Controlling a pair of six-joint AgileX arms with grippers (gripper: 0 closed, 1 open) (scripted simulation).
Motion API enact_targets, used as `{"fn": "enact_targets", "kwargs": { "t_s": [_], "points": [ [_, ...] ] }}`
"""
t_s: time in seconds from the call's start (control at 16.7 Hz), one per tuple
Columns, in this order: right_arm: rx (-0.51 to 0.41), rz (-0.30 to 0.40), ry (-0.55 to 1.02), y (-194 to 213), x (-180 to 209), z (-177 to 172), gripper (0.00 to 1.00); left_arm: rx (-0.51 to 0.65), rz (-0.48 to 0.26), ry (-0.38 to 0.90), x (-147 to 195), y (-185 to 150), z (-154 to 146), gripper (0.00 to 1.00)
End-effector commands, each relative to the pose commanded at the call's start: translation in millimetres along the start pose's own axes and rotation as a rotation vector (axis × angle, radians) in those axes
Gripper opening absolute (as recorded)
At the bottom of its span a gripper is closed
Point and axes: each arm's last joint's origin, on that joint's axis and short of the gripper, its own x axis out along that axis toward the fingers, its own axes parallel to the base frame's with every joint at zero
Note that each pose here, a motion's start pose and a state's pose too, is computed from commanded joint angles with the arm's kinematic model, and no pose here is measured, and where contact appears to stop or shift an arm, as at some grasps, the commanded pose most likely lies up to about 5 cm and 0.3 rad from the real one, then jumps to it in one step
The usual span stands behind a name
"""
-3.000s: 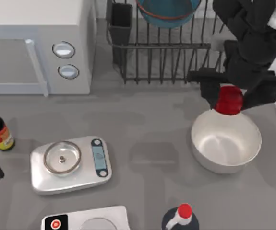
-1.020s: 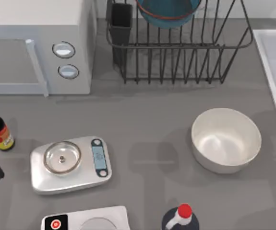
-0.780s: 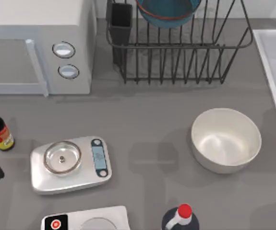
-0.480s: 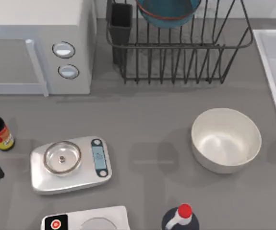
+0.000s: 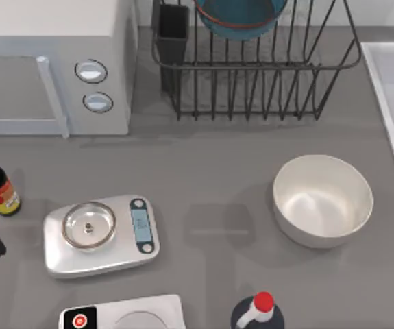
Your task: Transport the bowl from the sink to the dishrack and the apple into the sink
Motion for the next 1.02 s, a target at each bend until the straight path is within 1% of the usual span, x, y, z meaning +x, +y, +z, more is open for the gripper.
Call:
{"fn": "enact_targets", "kwargs": {
  "t_s": [0.3,1.02],
  "points": [
    [0.0,0.0,0.001,0.4,-0.5,-1.4,0.0,0.0,0.0,0.0,0.0,0.0,0.0,1.0],
    [0.0,0.0,0.001,0.4,-0.5,-1.4,0.9,0.0,0.0,0.0,0.0,0.0,0.0,1.0]
  ]
}}
